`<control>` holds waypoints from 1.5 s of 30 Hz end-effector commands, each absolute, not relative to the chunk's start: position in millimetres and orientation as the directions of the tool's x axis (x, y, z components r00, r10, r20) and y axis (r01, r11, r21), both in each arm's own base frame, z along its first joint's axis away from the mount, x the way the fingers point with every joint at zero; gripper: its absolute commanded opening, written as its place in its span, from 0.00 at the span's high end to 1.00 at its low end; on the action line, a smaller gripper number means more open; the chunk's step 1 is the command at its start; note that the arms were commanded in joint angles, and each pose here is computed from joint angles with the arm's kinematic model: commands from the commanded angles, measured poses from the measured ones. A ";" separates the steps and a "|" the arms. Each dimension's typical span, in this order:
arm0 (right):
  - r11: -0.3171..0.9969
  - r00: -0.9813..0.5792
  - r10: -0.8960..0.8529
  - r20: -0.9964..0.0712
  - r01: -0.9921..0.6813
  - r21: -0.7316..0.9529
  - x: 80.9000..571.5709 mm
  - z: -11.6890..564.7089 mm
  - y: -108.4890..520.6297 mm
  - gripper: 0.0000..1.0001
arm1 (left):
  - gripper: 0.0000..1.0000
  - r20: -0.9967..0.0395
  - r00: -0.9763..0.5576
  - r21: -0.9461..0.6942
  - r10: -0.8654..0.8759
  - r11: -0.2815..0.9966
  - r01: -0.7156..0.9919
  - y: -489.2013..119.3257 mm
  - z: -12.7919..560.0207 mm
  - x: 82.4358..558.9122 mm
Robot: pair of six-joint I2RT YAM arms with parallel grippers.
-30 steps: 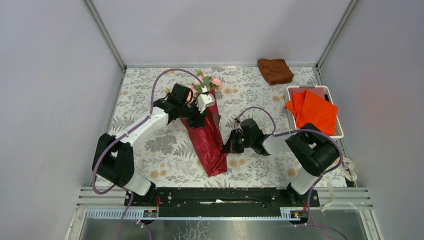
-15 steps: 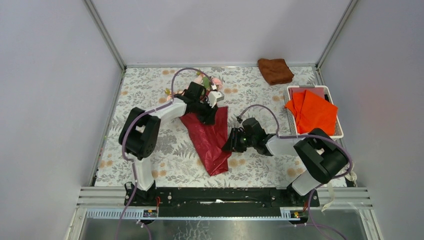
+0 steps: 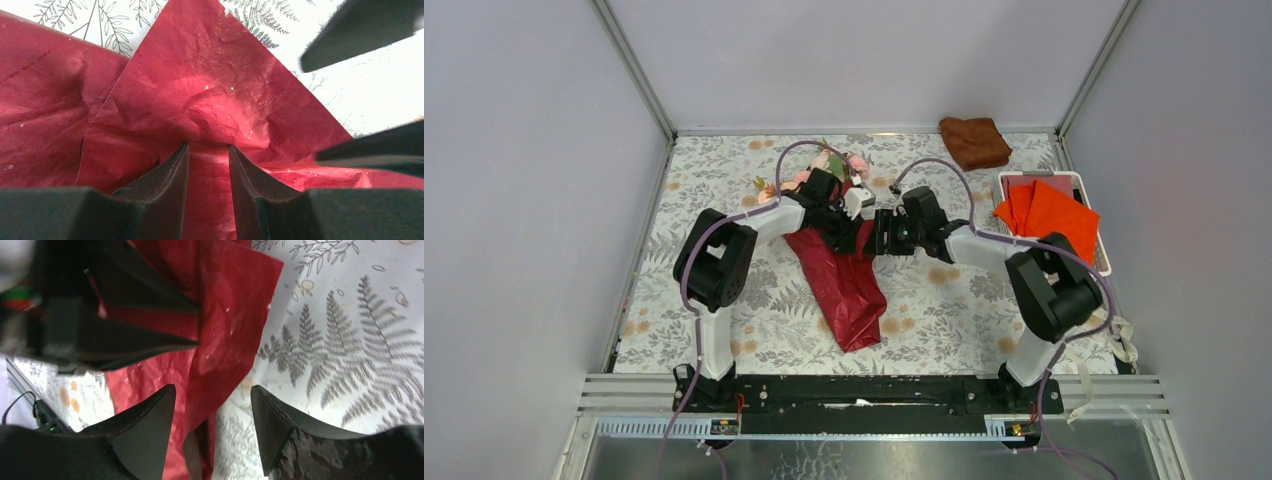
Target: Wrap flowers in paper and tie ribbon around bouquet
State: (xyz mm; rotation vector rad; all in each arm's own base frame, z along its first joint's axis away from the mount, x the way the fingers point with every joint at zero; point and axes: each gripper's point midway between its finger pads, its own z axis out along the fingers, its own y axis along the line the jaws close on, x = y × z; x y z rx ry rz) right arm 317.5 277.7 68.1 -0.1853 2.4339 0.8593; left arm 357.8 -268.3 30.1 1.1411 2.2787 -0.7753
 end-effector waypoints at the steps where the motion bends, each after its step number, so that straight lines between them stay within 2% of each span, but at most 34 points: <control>1: 0.770 -0.873 -0.023 -0.487 -0.326 0.548 324.1 43.1 292.6 0.36 | 0.58 -0.646 -0.526 -0.243 0.553 0.505 0.828 -269.4 30.4 362.8; 3: 0.765 -0.891 -0.033 -0.452 -0.314 0.562 324.5 30.6 297.6 0.44 | 0.58 -0.650 -0.525 -0.234 0.550 0.512 0.826 -269.4 33.1 366.0; 7: 0.774 -0.917 -0.013 -0.398 -0.261 0.577 317.7 8.1 295.3 0.81 | 0.56 -0.673 -0.524 -0.205 0.522 0.549 0.810 -266.9 59.1 378.0; 8: 0.783 -0.917 0.004 -0.398 -0.245 0.572 317.2 3.7 291.7 0.88 | 0.55 -0.682 -0.525 -0.203 0.510 0.557 0.805 -265.1 70.2 380.0; 10: 0.793 -0.919 0.033 -0.394 -0.216 0.569 314.9 -3.5 285.1 0.96 | 0.51 -0.698 -0.527 -0.200 0.485 0.574 0.794 -257.1 93.5 381.3; 13: 0.804 -0.925 0.054 -0.375 -0.183 0.566 309.5 -14.3 279.3 1.00 | 0.45 -0.697 -0.560 -0.201 0.448 0.628 0.752 -232.9 116.9 375.3; 16: 0.792 -0.928 0.085 -0.363 -0.158 0.590 302.0 -17.9 278.3 1.00 | 0.39 -0.635 -0.644 -0.220 0.426 0.700 0.680 -199.1 110.6 358.7; 19: 0.779 -0.924 0.128 -0.360 -0.130 0.613 293.0 -17.1 276.1 1.00 | 0.25 -0.586 -0.724 -0.260 0.365 0.761 0.594 -170.3 95.1 343.9; 21: 0.766 -0.926 0.152 -0.347 -0.111 0.633 284.6 -17.1 275.6 1.00 | 0.14 -0.560 -0.759 -0.295 0.332 0.777 0.557 -160.2 83.0 336.5; 25: 0.732 -0.931 0.189 -0.313 -0.079 0.677 263.1 -15.4 277.9 1.00 | 0.02 -0.500 -0.807 -0.352 0.313 0.779 0.520 -160.4 62.4 330.6; 29: 0.727 -0.934 0.184 -0.307 -0.082 0.682 250.3 -13.4 279.5 0.97 | 0.01 -0.440 -0.852 -0.423 0.283 0.772 0.474 -168.6 43.0 331.0; 33: 0.769 -0.927 0.139 -0.350 -0.122 0.628 262.7 -15.2 271.5 0.89 | 0.01 -0.396 -0.876 -0.436 0.276 0.783 0.444 -169.5 24.0 335.3; 34: 0.775 -0.924 0.130 -0.359 -0.131 0.619 268.9 -13.7 270.4 0.86 | 0.01 -0.392 -0.876 -0.425 0.282 0.789 0.444 -167.5 20.2 336.7; 37: 0.778 -0.918 0.115 -0.379 -0.154 0.610 286.3 -8.9 269.4 0.67 | 0.01 -0.395 -0.866 -0.368 0.306 0.812 0.454 -158.6 9.1 342.4; 40: 0.775 -0.922 0.094 -0.375 -0.169 0.609 297.3 -10.6 274.6 0.55 | 0.01 -0.416 -0.848 -0.306 0.328 0.828 0.470 -150.9 4.7 352.4; 42: 0.764 -0.930 0.078 -0.359 -0.176 0.621 300.8 -14.7 281.7 0.51 | 0.01 -0.429 -0.835 -0.264 0.343 0.837 0.479 -146.5 3.3 360.0; 45: 0.744 -0.943 0.063 -0.326 -0.174 0.645 304.2 -23.3 292.2 0.50 | 0.01 -0.443 -0.822 -0.235 0.358 0.839 0.491 -143.5 3.8 365.8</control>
